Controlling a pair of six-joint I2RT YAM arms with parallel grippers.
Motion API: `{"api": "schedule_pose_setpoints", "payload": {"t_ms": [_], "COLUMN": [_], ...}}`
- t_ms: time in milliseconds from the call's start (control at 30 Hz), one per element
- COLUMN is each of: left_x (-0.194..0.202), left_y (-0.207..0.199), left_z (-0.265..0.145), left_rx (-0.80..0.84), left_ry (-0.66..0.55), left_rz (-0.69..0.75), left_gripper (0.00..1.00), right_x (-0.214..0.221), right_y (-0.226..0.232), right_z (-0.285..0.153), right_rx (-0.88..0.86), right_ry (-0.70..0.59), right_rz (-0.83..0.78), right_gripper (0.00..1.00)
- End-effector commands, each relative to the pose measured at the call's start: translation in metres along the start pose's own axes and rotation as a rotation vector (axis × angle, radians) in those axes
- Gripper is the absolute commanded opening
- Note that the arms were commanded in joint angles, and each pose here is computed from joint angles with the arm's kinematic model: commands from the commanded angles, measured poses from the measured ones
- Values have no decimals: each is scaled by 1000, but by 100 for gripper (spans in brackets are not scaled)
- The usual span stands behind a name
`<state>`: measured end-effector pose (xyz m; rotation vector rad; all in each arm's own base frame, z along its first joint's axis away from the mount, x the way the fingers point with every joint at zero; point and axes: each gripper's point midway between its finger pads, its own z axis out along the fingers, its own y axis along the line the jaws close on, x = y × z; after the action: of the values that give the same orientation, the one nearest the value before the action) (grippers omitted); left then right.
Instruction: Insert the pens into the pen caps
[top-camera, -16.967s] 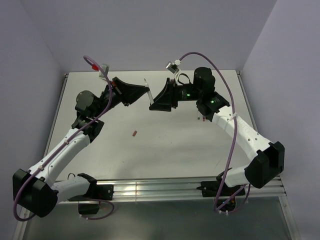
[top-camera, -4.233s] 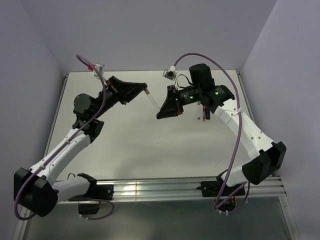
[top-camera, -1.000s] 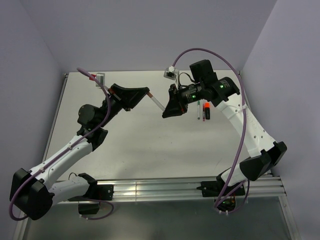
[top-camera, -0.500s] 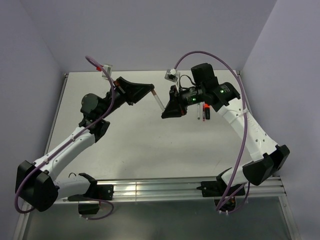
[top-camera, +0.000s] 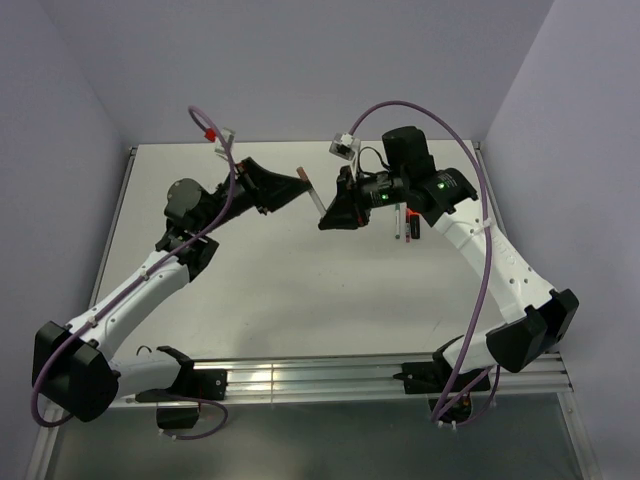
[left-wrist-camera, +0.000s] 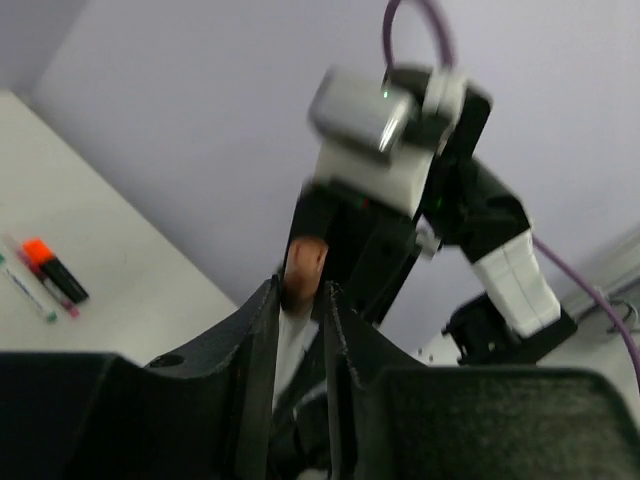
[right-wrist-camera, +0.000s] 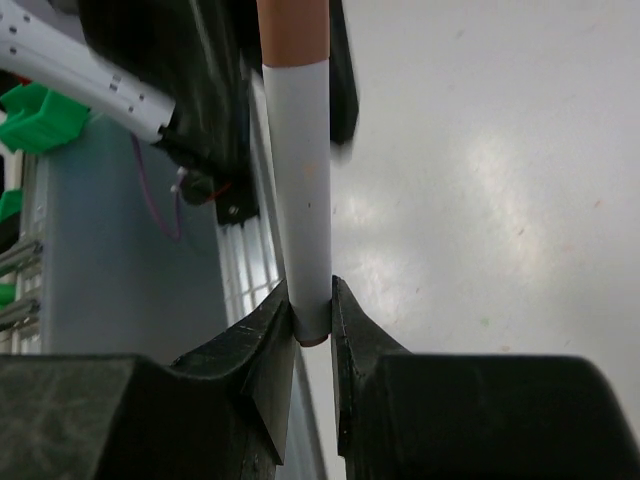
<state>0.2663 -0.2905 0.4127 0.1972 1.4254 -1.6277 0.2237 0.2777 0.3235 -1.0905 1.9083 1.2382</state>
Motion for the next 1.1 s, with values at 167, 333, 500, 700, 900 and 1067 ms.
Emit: {"api": "schedule_pose_setpoints", "payload": {"t_ms": [167,333,500,700,900,1067], "left_x": [8,-20,-19,-5,2,2], "left_y": [7,3,22,33,44,46], "left_z": [-5,-9,-23,-38,-42,-43], "left_rx": [-5,-9,-101,-151,-185,-213], "left_ry": [167,122,152,199,207,215], "left_rz": [27,104,190,215,181,160], "left_gripper": [53,70,76,100,99,99], "right_x": [-47,-36,-4,75,130,163], "right_y": [-6,-20,-74,-159,-213,-247], "right_z": [-9,-7,-6,-27,-38,-43], "right_rx": [40,62,212,483,663,754], "right_ry": [-192,-179,-144,19,178,277], "right_rz": [-170,-95,132,403,509,604], "right_gripper": [0,0,0,0,0,0]}}
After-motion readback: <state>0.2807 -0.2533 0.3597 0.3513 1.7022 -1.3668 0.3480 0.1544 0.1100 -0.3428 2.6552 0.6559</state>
